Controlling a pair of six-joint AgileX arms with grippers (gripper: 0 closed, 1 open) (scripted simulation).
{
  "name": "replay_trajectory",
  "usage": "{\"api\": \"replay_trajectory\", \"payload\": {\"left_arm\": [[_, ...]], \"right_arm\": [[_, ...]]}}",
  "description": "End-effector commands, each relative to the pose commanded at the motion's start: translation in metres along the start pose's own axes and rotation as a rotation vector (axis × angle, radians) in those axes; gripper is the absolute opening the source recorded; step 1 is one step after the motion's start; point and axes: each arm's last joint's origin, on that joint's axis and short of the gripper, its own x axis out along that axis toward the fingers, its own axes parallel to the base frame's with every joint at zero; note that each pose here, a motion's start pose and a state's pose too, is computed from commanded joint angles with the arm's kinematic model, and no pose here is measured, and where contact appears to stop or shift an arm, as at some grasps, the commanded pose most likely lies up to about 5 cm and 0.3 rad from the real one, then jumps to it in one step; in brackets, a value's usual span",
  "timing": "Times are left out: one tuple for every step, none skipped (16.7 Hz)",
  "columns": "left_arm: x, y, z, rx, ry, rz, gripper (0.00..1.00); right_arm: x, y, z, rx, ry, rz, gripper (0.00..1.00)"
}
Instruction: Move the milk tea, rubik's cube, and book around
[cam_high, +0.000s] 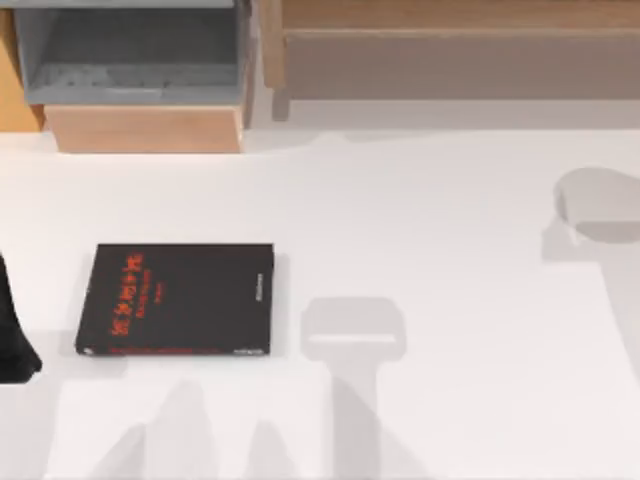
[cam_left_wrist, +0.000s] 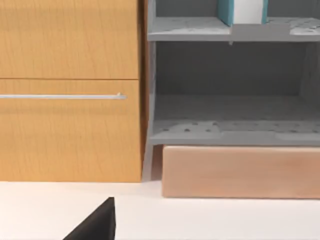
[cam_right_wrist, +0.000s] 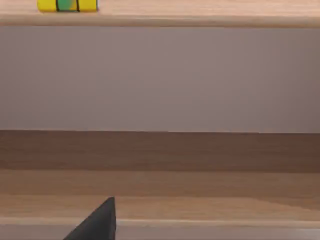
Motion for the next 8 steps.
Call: {"api": "replay_trajectory", "payload": {"left_arm": [[0.000, 0.000, 0.000, 0.000, 0.000, 0.000, 1.00], [0.000, 0.000, 0.000, 0.000, 0.000, 0.000, 1.00], [0.000, 0.000, 0.000, 0.000, 0.000, 0.000, 1.00], [0.000, 0.000, 0.000, 0.000, 0.000, 0.000, 1.00], [0.000, 0.000, 0.000, 0.000, 0.000, 0.000, 1.00], [0.000, 0.000, 0.000, 0.000, 0.000, 0.000, 1.00], [0.000, 0.000, 0.000, 0.000, 0.000, 0.000, 1.00], [0.000, 0.000, 0.000, 0.000, 0.000, 0.000, 1.00]], "right_arm": [[-0.015, -0.004, -0.021, 0.001, 0.000, 0.000, 1.00], [-0.027, -0.007, -0.042, 0.001, 0.001, -0.001, 1.00], [-0.037, -0.010, -0.063, 0.002, 0.002, -0.001, 1.00], [-0.044, -0.012, -0.084, 0.003, 0.003, -0.001, 1.00], [-0.049, -0.013, -0.102, 0.004, 0.004, -0.001, 1.00], [-0.053, -0.014, -0.118, 0.004, 0.005, -0.001, 1.00], [-0.055, -0.015, -0.132, 0.005, 0.006, -0.001, 1.00], [-0.056, -0.016, -0.143, 0.006, 0.007, -0.001, 1.00]]}}
